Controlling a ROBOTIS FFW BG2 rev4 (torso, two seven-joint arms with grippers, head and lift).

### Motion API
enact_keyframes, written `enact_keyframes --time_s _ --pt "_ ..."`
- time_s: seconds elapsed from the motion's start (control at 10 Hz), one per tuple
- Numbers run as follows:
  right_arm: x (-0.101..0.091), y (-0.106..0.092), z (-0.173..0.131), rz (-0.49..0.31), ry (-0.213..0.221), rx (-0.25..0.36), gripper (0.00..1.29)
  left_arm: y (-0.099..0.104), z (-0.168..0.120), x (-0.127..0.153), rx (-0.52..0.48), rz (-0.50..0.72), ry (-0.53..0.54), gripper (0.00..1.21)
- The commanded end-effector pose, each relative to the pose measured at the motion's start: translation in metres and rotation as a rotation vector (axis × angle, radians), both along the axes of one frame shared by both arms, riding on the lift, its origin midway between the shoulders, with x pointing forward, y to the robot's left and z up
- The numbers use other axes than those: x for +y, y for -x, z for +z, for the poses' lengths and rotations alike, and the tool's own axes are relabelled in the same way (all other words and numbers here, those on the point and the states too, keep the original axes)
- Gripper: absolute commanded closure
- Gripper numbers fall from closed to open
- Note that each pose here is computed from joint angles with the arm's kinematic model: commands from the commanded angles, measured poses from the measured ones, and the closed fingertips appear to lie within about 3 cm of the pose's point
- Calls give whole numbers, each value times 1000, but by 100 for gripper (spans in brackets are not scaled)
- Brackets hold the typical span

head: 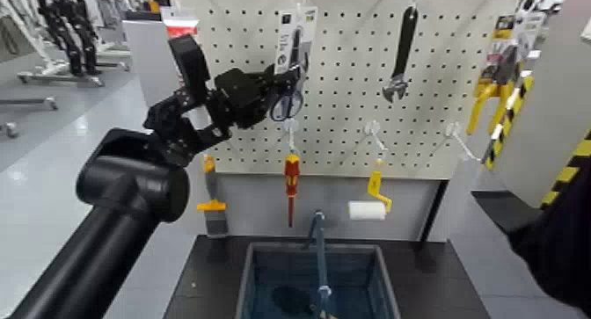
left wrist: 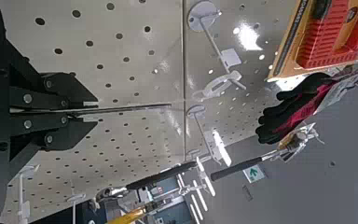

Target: Put the blue scissors into the crate.

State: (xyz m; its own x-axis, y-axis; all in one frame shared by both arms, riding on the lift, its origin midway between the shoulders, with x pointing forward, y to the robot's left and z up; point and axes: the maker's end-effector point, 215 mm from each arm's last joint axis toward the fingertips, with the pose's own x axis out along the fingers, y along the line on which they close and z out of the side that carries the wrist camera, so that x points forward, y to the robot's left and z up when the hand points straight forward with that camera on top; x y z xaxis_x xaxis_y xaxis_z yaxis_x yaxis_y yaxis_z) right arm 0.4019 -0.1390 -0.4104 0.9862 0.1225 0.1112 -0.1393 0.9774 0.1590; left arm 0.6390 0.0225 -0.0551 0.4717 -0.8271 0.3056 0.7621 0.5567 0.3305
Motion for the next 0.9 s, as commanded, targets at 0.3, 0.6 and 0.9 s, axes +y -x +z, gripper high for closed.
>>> enact_keyframes --time_s 0.3,0.6,0.9 --pt "0 0 0 0 0 0 9 1 4 1 -11 1 0 118" --pt "-1 0 0 -1 1 0 9 7 14 -2 -34 -7 5 118" --pt "-5 0 -1 -10 0 3 9 44 45 -3 -96 -34 38 118"
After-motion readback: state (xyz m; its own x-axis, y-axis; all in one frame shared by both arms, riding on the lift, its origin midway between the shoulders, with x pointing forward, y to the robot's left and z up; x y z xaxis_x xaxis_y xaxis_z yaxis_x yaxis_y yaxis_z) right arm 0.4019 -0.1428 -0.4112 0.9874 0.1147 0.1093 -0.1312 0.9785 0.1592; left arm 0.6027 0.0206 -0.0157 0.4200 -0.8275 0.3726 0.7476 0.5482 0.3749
